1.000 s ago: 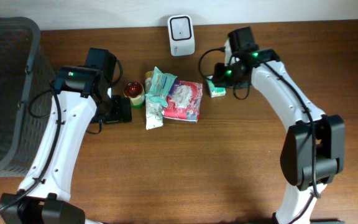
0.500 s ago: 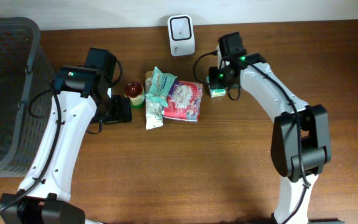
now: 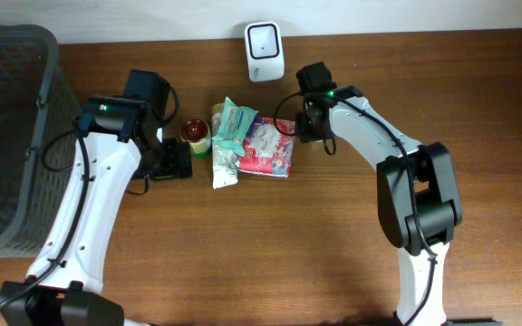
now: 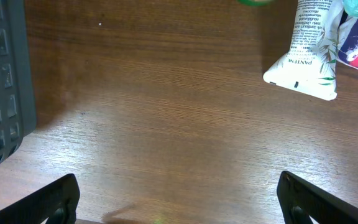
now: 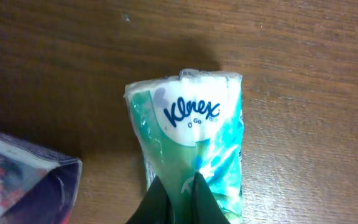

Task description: Scan the item barcode

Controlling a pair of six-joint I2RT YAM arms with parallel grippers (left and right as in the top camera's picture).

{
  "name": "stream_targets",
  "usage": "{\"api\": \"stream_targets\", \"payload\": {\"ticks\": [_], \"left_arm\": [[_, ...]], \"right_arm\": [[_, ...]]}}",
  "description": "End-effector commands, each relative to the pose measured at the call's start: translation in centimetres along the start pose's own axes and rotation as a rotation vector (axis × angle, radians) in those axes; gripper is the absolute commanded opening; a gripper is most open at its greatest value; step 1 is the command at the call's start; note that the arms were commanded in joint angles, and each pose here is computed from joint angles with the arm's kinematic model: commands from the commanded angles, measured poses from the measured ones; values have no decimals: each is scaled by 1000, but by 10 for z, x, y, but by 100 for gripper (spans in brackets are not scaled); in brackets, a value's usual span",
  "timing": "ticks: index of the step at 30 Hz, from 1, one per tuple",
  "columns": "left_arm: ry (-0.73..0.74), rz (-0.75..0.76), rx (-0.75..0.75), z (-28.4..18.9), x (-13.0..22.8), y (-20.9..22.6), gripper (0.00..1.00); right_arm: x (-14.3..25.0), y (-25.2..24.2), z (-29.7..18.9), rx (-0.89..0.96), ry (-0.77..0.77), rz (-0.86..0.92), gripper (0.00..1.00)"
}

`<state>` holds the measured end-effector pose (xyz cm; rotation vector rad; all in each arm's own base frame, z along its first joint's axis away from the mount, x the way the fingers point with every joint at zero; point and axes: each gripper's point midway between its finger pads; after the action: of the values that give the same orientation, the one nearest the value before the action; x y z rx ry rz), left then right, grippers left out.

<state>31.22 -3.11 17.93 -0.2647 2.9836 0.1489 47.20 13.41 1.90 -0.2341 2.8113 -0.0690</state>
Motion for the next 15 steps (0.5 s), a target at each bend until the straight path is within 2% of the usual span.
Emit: {"api": "stream_targets", "payload": {"ticks": [1,3,6,8,11,15], "left_arm": [[-11,-14,-4,-3,1,3,99],[-11,-14,-4,-3,1,3,99],[-11,-14,-4,-3,1,3,99],[-11,-14,-4,-3,1,3,99],[-11,-14,-4,-3,1,3,99],[-11,-14,-4,-3,1,3,99]], "right_arm": [[21,0,2,-4,107,26,4],[21,8,-20,-116,155,51,4],[23,31,-54,-490,229,58,4],[29,30,-64,-619,254,79,4],[45,16,-64,-790,298,197,4],[73,7,-49,-1003,278,302,4]]}}
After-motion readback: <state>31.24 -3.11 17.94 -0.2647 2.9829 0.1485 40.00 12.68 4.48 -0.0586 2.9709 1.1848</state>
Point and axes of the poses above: each gripper's point midway between its finger pads, its own z axis out along the fingers, its own y axis along the line the jaws close on, x = y × z, and after that the axes turned 3 degrees about -z, right-handed
